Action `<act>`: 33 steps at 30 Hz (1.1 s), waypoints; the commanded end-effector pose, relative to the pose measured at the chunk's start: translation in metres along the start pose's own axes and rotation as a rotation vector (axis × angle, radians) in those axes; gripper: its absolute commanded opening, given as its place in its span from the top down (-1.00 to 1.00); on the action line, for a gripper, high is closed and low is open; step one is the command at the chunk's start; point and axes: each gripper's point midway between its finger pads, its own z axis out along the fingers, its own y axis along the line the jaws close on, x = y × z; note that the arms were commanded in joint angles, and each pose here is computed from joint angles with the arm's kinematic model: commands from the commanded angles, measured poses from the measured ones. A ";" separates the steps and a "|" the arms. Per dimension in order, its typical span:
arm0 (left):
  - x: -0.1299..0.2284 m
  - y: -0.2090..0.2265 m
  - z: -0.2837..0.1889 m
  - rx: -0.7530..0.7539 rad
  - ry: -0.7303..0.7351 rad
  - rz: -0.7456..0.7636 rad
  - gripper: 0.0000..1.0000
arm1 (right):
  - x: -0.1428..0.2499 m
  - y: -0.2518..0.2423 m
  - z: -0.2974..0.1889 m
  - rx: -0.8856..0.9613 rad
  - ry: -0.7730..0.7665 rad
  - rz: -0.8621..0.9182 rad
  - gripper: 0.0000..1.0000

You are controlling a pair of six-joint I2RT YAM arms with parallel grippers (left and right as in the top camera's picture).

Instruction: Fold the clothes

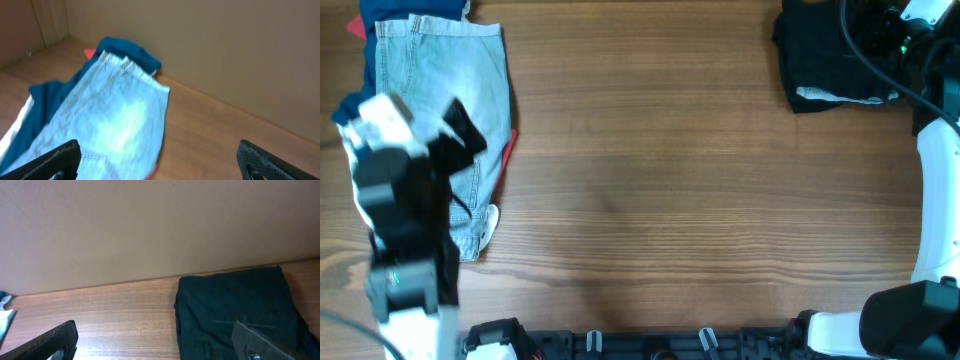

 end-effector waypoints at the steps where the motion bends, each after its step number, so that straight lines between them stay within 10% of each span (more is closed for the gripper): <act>1: 0.030 0.009 -0.021 0.033 -0.053 0.018 -1.00 | 0.003 -0.004 0.004 0.012 0.008 -0.015 -0.99; 11: 0.105 0.029 -0.035 0.075 -0.101 0.016 -1.00 | 0.003 -0.004 0.004 0.012 0.008 -0.016 -1.00; 33: 0.150 0.047 -0.027 0.087 -0.222 0.002 -1.00 | 0.003 -0.004 0.004 0.012 0.008 -0.016 -0.99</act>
